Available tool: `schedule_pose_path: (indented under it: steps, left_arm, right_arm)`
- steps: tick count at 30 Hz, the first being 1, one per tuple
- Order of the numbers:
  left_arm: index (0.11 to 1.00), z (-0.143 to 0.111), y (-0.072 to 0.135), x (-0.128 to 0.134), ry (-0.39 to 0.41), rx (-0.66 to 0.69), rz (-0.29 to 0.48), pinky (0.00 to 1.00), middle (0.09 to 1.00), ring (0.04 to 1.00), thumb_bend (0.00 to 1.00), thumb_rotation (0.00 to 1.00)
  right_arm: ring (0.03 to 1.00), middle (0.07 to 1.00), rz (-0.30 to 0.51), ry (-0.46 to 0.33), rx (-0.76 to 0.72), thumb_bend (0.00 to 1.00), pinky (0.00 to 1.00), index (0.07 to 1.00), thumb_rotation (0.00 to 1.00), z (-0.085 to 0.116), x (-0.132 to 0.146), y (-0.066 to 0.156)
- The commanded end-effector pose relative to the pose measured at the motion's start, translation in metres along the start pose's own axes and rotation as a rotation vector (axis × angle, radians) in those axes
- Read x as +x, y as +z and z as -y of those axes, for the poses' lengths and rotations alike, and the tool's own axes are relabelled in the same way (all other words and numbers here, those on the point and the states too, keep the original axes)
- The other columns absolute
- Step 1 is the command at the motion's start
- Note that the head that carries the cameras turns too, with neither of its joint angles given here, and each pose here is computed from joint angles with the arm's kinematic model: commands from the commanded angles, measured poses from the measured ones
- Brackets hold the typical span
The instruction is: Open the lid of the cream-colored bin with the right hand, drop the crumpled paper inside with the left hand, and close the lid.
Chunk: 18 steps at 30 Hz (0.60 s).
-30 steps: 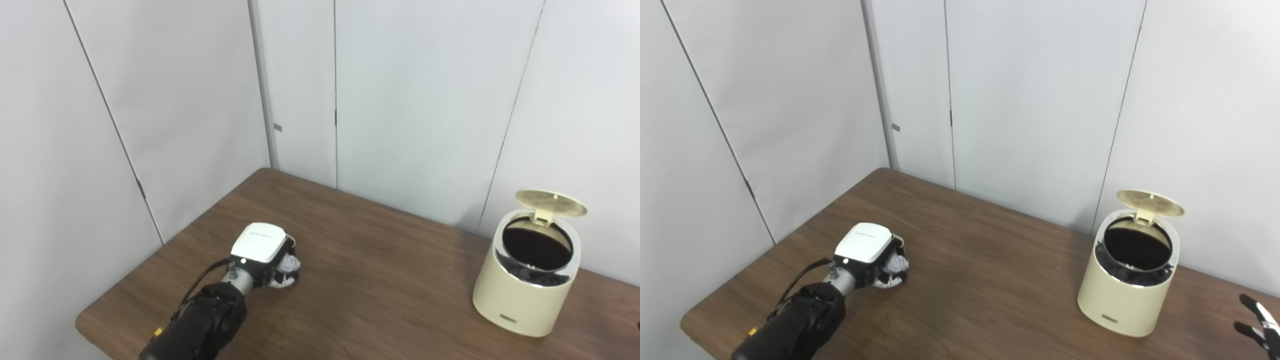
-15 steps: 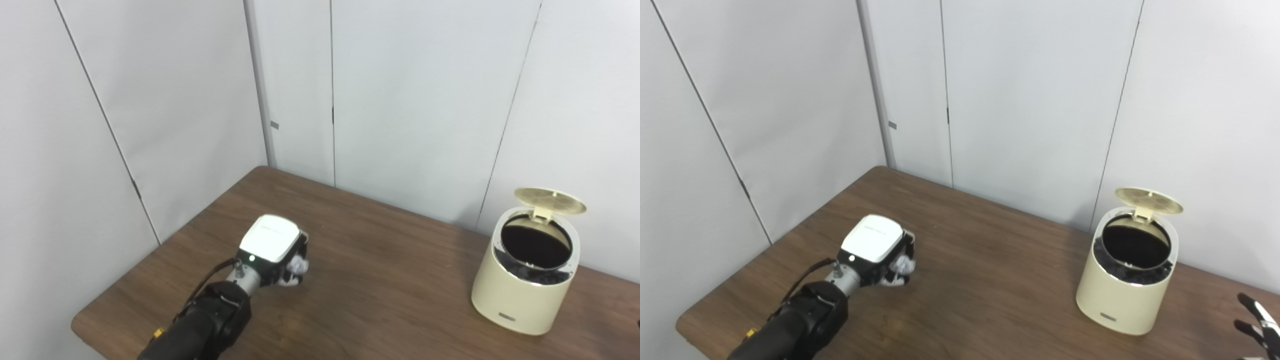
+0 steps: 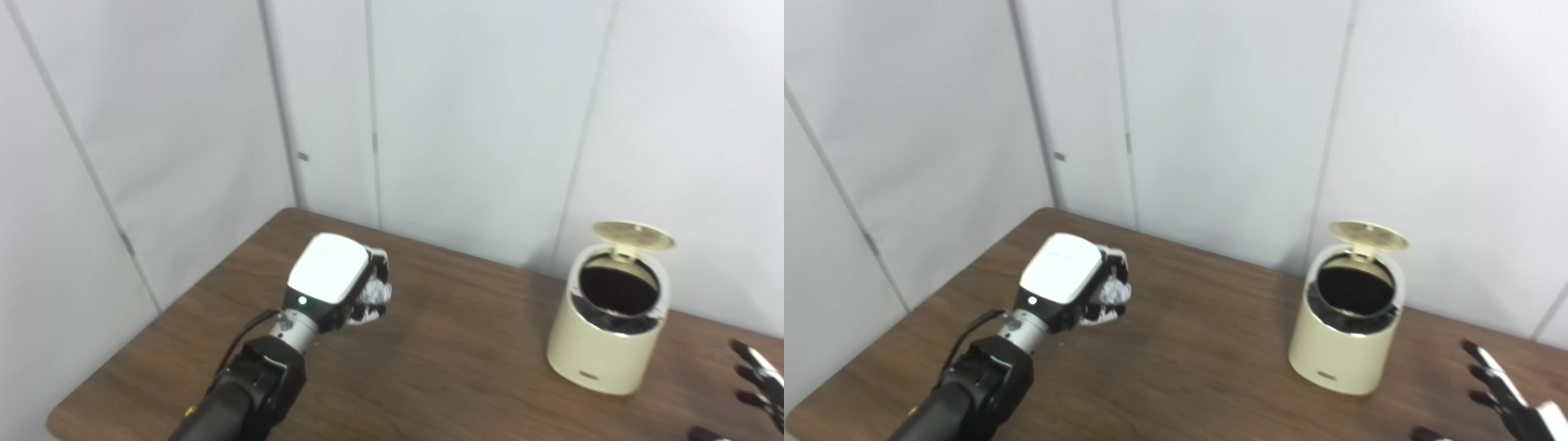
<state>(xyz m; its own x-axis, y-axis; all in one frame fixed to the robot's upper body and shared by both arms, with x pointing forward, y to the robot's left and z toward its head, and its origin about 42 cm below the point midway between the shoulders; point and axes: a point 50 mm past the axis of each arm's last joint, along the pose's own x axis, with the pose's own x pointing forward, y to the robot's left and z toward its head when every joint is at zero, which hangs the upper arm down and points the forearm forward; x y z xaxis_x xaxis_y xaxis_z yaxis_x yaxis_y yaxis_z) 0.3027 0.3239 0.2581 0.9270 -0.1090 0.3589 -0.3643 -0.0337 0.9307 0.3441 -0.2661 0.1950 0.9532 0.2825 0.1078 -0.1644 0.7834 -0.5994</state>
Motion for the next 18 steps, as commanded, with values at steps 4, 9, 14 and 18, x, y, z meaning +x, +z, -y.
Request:
schedule_pose_path:
  steps: [4,9,14,18]
  left_arm:
    - [0.482,-0.033,0.026,0.030,0.188,-0.005,0.072,0.29,0.471,0.361,0.53,0.00]
    - [0.483,-0.037,0.044,0.044,0.274,-0.085,0.129,0.28,0.471,0.344,0.53,0.00]
    - [0.482,-0.038,0.059,0.055,0.348,-0.128,0.176,0.28,0.473,0.375,0.53,0.00]
    - [0.501,-0.042,0.073,0.068,0.390,-0.164,0.218,0.26,0.445,0.370,0.52,0.00]
  right_arm:
    - [0.914,0.992,0.099,-0.044,-0.005,0.73,0.81,0.961,0.28,0.009,0.013,0.026]
    - [0.886,0.970,0.115,-0.052,-0.005,0.76,0.78,0.932,0.22,0.003,0.015,0.032]
    - [0.878,0.957,0.105,-0.048,0.005,0.77,0.75,0.914,0.17,-0.001,0.016,0.037]
    - [0.881,0.959,0.106,-0.037,-0.008,0.77,0.73,0.910,0.22,-0.005,0.016,0.038]
